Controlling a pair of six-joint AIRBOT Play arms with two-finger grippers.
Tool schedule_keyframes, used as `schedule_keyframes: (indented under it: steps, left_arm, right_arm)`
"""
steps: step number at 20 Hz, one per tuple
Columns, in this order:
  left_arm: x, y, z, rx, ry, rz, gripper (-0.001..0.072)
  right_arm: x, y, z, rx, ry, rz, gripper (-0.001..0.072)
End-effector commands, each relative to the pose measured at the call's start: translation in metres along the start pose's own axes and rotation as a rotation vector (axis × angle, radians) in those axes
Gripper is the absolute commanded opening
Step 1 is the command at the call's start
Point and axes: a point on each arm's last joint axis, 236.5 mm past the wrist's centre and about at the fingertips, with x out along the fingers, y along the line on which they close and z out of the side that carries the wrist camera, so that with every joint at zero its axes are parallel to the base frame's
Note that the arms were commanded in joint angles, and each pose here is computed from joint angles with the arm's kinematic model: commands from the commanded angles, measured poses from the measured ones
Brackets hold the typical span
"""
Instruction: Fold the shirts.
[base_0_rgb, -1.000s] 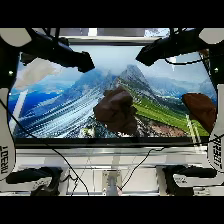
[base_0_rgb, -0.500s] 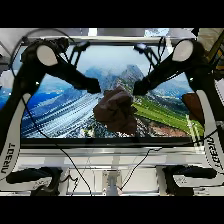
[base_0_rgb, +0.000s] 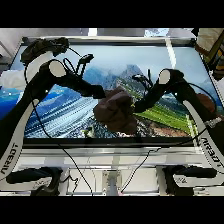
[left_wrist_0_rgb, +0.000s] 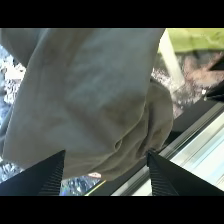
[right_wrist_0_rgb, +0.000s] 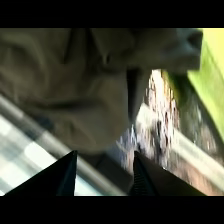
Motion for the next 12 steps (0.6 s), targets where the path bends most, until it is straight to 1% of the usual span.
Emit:
schedule_keyframes:
  steps: [1,3,5,8,12]
  left_arm:
    - [0.002,0.0,0.005,-0.004,-0.023,-0.005,0.0579]
    - [0.002,0.0,0.006,-0.004,-0.029,-0.003,0.058]
    - [0.002,0.0,0.006,-0.005,-0.029,-0.004,0.058]
    - [0.002,0.0,0.007,-0.005,-0.031,-0.003,0.0579]
    - [0.002,0.001,0.012,-0.005,-0.053,0.002,0.0579]
  right_arm:
    - [0.022,0.005,0.027,-0.015,-0.138,0.052,0.041]
    - [0.028,0.01,0.043,-0.007,-0.211,0.084,0.0409]
    - [0.036,0.002,0.056,0.01,-0.259,0.061,0.0409]
    - [0.061,0.005,0.054,0.03,-0.213,0.094,0.0407]
    - [0.079,0.0,0.052,0.042,-0.188,0.094,0.04]
